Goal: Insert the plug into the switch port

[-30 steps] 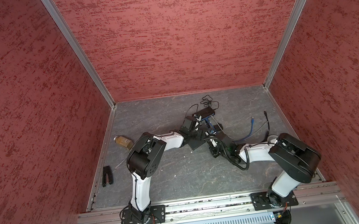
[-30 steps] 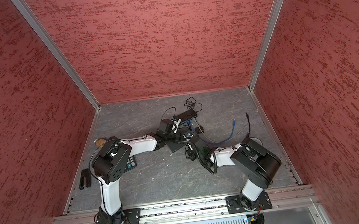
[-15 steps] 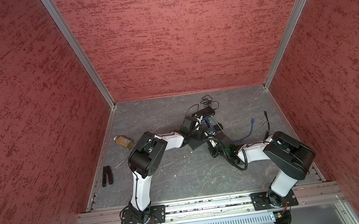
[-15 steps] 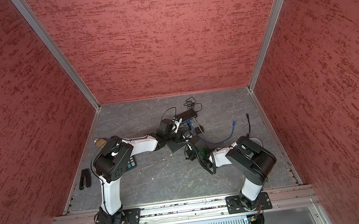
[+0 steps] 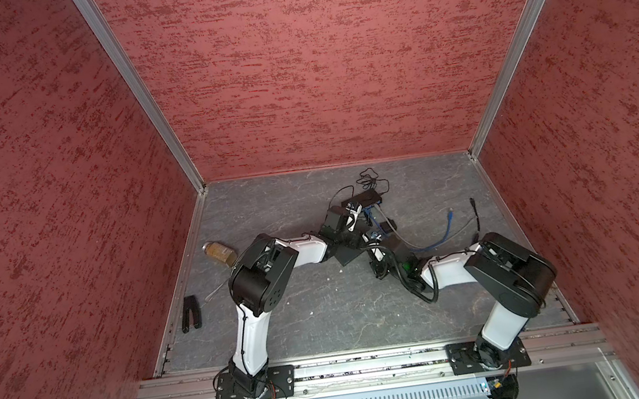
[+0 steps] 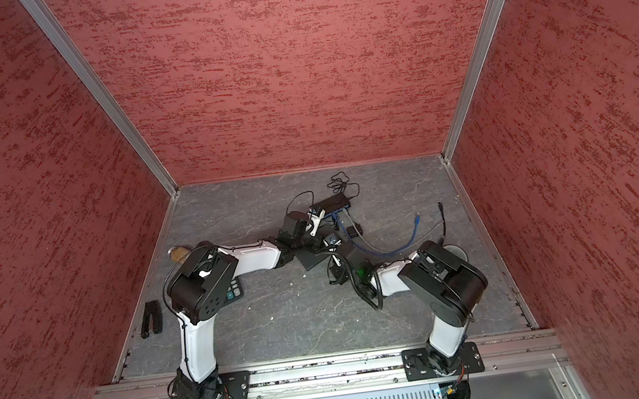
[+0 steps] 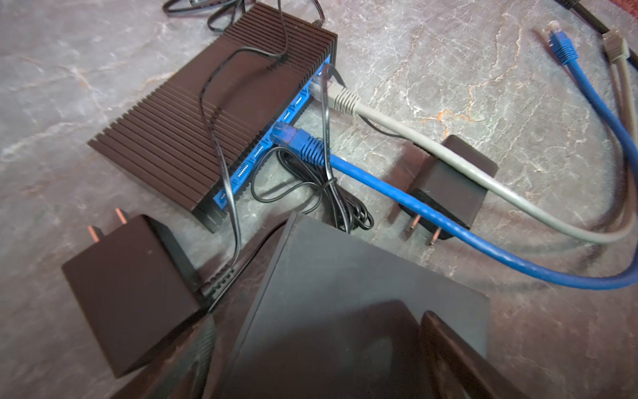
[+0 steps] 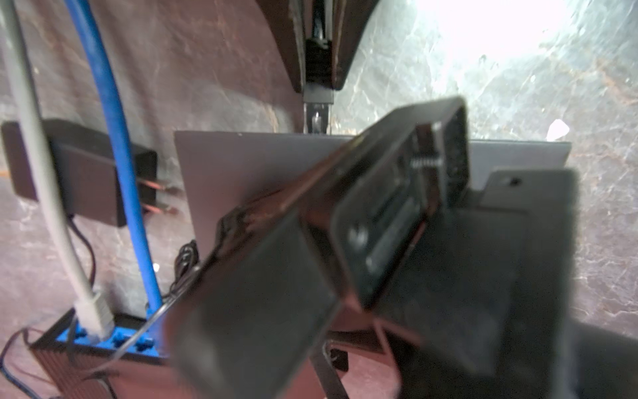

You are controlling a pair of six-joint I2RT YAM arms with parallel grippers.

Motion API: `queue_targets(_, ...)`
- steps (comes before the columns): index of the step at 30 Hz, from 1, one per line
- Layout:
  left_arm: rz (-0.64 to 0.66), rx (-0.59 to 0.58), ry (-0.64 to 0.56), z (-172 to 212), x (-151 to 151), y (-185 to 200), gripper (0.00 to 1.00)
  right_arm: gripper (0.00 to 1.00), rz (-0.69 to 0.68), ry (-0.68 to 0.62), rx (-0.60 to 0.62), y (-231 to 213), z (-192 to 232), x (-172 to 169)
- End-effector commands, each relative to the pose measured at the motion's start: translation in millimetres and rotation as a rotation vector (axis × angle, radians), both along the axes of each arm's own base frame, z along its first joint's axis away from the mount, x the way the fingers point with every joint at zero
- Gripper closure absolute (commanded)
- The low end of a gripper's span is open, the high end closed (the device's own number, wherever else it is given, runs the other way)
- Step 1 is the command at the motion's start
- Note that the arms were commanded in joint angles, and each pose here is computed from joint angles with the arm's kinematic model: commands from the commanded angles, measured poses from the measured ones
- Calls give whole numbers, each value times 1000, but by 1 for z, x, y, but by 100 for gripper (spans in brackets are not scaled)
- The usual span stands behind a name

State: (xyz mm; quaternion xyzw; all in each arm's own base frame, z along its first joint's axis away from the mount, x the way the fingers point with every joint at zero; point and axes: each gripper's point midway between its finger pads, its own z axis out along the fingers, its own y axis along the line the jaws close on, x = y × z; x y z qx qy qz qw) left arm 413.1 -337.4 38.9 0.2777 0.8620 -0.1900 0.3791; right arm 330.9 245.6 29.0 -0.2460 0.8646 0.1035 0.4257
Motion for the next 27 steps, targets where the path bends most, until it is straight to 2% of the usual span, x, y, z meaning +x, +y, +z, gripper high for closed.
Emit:
queue_targets(1,-144,104,240,-67,-69,-5,8,92,22,-239,174,36,77,42)
queue_targets(11,-178,95,243,-67,-75,-12,8,91,13,-243,167,40,81,50)
queue_targets(19,-185,92,245,-68,-77,-14,9,86,-17,-229,158,34,75,49)
queue_targets(27,-167,86,254,-65,-73,-13,8,72,-11,-204,118,26,68,41)
